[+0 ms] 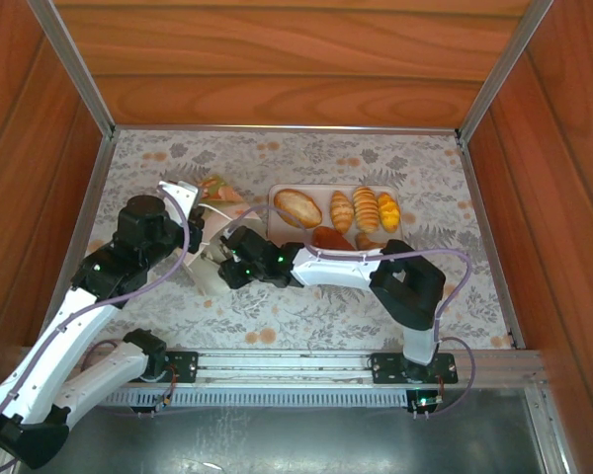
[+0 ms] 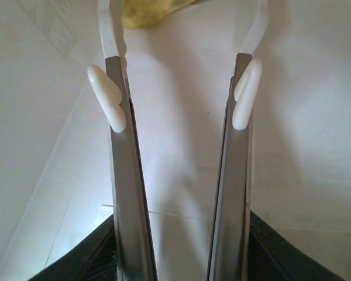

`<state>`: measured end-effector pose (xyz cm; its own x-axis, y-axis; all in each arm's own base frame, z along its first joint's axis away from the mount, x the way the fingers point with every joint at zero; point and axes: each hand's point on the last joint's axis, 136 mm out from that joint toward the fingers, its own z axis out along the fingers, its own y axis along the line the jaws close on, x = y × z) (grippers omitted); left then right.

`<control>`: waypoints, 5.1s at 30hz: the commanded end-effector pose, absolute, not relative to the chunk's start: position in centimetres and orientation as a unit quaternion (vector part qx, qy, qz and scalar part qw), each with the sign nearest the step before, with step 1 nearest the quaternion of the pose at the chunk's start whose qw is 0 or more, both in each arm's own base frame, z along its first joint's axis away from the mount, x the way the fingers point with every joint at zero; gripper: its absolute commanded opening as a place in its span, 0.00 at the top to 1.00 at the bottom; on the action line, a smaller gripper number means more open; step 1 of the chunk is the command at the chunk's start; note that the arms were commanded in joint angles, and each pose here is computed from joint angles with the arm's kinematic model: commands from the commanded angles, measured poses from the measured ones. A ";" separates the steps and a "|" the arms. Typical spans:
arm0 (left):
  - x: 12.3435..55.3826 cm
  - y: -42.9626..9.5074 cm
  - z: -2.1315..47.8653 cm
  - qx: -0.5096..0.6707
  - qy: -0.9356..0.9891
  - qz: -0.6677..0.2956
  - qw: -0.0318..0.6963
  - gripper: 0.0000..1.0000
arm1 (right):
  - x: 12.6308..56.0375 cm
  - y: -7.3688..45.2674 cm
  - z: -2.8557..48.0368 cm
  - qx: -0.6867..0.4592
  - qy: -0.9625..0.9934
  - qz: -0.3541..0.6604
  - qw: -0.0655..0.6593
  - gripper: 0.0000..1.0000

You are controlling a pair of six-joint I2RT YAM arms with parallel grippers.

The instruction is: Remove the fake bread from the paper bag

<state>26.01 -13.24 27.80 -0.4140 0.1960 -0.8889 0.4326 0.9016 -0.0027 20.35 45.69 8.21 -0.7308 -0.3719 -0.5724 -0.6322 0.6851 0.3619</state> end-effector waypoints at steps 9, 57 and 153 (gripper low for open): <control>27.0 -14.2 29.0 0.188 0.830 -0.128 0.509 1.00 | 22.7 44.5 9.5 -0.223 0.905 0.259 0.254 0.52; 27.6 -11.3 31.3 0.101 0.814 -0.091 0.565 1.00 | 24.7 42.3 11.7 -0.313 0.878 0.292 0.213 0.58; 30.1 -12.6 28.3 0.072 0.848 -0.079 0.519 1.00 | 27.2 45.9 12.3 -0.180 0.892 0.339 0.238 0.82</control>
